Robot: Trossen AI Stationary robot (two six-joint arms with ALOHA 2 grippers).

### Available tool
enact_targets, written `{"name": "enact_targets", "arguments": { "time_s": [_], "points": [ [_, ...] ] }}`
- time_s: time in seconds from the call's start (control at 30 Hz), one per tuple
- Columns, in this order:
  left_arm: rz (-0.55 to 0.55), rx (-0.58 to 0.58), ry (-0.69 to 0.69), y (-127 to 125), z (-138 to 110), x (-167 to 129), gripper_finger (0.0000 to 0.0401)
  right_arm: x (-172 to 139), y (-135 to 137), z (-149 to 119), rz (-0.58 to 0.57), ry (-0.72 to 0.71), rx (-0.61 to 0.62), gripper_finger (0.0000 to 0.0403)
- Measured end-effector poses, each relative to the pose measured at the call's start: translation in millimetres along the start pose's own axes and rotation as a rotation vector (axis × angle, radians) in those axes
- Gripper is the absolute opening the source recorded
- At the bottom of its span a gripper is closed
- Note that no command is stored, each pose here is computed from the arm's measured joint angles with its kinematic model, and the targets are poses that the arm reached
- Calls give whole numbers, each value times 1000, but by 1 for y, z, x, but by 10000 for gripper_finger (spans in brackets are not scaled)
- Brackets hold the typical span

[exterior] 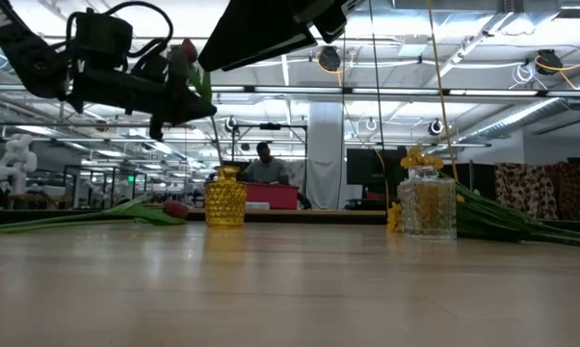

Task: Sort flowers into vase by color
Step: Put the red flower into the yellow vase

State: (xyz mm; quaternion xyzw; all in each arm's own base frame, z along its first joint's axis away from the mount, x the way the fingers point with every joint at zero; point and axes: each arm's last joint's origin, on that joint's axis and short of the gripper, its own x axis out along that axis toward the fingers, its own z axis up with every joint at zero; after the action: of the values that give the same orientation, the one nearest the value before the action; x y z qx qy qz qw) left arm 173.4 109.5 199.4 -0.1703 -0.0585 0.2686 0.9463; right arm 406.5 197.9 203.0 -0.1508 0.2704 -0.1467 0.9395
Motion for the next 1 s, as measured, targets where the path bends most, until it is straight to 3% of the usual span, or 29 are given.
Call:
{"name": "enact_targets", "arguments": {
  "time_s": [0.4,0.77,1.0],
  "points": [
    [9,-27,-2,-11,-4,0,33,0,0,0,1,0,0,132],
    [59,-55,47,-11,-11,-1,140,0,0,0,1,0,0,132],
    [38,-40,117,-14,-18,-2,156,0,0,-1,0,6,-6,132]
  ]
}}
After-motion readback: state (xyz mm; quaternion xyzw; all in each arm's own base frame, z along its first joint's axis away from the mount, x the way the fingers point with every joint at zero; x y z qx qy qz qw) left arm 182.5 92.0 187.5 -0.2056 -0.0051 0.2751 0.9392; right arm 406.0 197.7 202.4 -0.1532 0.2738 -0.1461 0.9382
